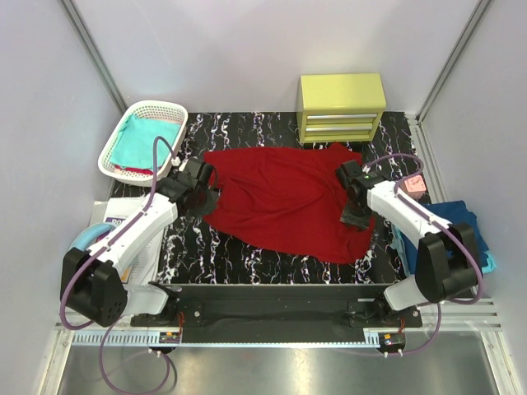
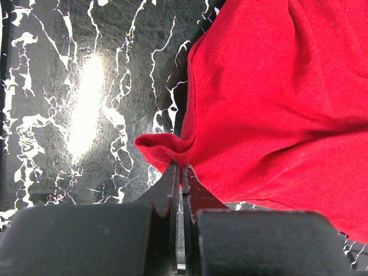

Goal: Fold and stack the t-shirts
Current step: Flatten out the tshirt

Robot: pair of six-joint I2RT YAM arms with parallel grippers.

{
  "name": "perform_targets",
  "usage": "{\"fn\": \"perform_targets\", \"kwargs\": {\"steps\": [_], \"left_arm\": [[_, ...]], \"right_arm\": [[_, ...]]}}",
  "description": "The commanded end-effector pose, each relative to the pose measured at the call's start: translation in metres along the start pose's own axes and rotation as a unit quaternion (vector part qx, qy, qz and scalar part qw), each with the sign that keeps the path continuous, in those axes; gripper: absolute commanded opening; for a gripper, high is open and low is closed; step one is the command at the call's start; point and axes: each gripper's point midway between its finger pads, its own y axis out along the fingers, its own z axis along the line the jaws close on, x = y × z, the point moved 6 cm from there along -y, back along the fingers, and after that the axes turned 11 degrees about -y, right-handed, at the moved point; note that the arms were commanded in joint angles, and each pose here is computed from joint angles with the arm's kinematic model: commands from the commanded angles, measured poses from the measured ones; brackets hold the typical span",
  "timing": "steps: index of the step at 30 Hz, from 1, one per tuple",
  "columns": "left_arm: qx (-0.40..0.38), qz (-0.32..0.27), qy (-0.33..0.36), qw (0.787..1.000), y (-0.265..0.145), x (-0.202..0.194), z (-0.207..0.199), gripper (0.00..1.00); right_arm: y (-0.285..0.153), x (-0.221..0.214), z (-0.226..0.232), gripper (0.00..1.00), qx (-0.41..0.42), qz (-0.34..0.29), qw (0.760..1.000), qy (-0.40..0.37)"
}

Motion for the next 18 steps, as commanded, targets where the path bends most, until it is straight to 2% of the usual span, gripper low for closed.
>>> {"fn": "perform_targets", "kwargs": {"steps": [1, 6, 18], "left_arm": [[-0.008, -0.019, 0.008, 1.000, -0.004, 0.007, -0.002, 0.00], [-0.012, -0.013, 0.011, 1.000, 0.000, 0.005, -0.004, 0.00], [-0.016, 0.001, 0.019, 1.000, 0.008, 0.002, -0.008, 0.00]], "right_arm": [[-0.012, 0.001, -0.006, 0.38, 0.008, -0.017, 0.999, 0.034], [-0.001, -0.024, -0.006, 0.34, 0.021, 0.027, 0.999, 0.043], [-0.013, -0.029, 0.000, 0.34, 0.027, 0.012, 0.999, 0.033]]}}
